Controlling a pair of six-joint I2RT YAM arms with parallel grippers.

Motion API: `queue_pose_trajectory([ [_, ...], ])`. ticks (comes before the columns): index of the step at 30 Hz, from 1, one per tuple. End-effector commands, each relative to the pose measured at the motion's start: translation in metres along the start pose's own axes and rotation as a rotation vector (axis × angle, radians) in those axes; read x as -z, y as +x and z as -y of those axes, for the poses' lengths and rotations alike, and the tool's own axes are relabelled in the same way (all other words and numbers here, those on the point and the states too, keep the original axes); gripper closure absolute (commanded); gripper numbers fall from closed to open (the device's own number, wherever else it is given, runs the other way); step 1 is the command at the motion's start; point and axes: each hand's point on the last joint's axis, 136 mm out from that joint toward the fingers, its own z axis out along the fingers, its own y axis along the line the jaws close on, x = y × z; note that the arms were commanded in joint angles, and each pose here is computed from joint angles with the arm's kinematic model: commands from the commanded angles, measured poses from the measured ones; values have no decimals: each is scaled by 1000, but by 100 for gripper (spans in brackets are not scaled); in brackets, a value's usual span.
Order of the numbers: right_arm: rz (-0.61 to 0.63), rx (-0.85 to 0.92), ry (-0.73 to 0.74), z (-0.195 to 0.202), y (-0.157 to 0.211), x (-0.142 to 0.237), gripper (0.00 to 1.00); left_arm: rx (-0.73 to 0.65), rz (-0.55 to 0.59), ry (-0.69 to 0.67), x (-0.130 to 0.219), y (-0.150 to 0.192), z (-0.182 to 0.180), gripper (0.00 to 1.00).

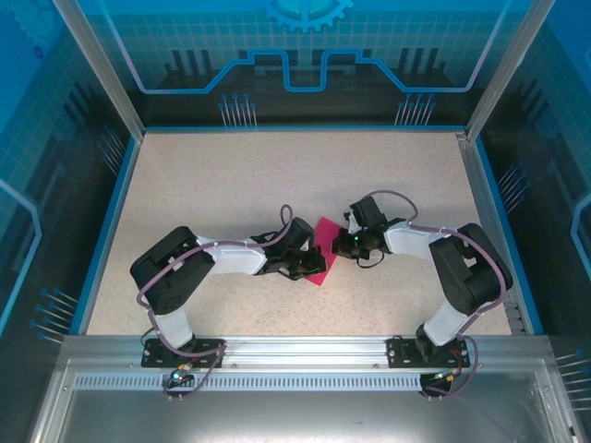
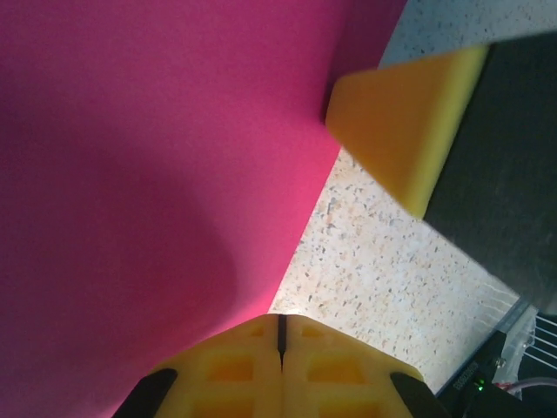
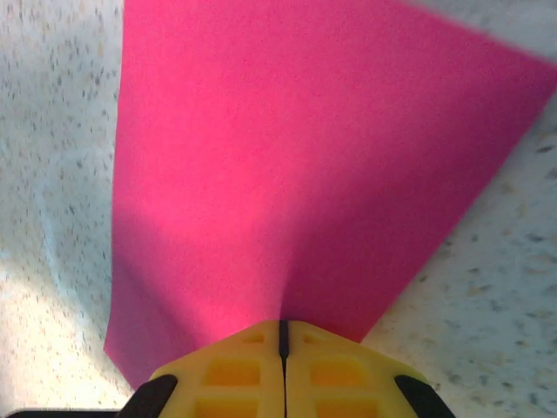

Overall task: Fold a paper plane with a square sheet of paper (pick it up from the middle)
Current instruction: Rotate the paper at the center of the table, then hold the square sheet of paper at the center of the table, then fold the square sheet of paper in half at the center of the table.

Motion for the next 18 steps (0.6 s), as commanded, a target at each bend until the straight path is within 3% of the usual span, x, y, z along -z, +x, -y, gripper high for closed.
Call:
queue_pose_trajectory([
  [1, -15, 55, -75, -10, -1, -4, 98, 17, 14, -29, -3, -4, -1, 100],
  [10, -57, 35, -43, 18, 9, -17, 100, 64, -19, -145, -6, 6, -31, 100],
  [18, -22, 5, -65, 35, -15, -20, 100, 93, -56, -249, -2, 18, -55, 100],
])
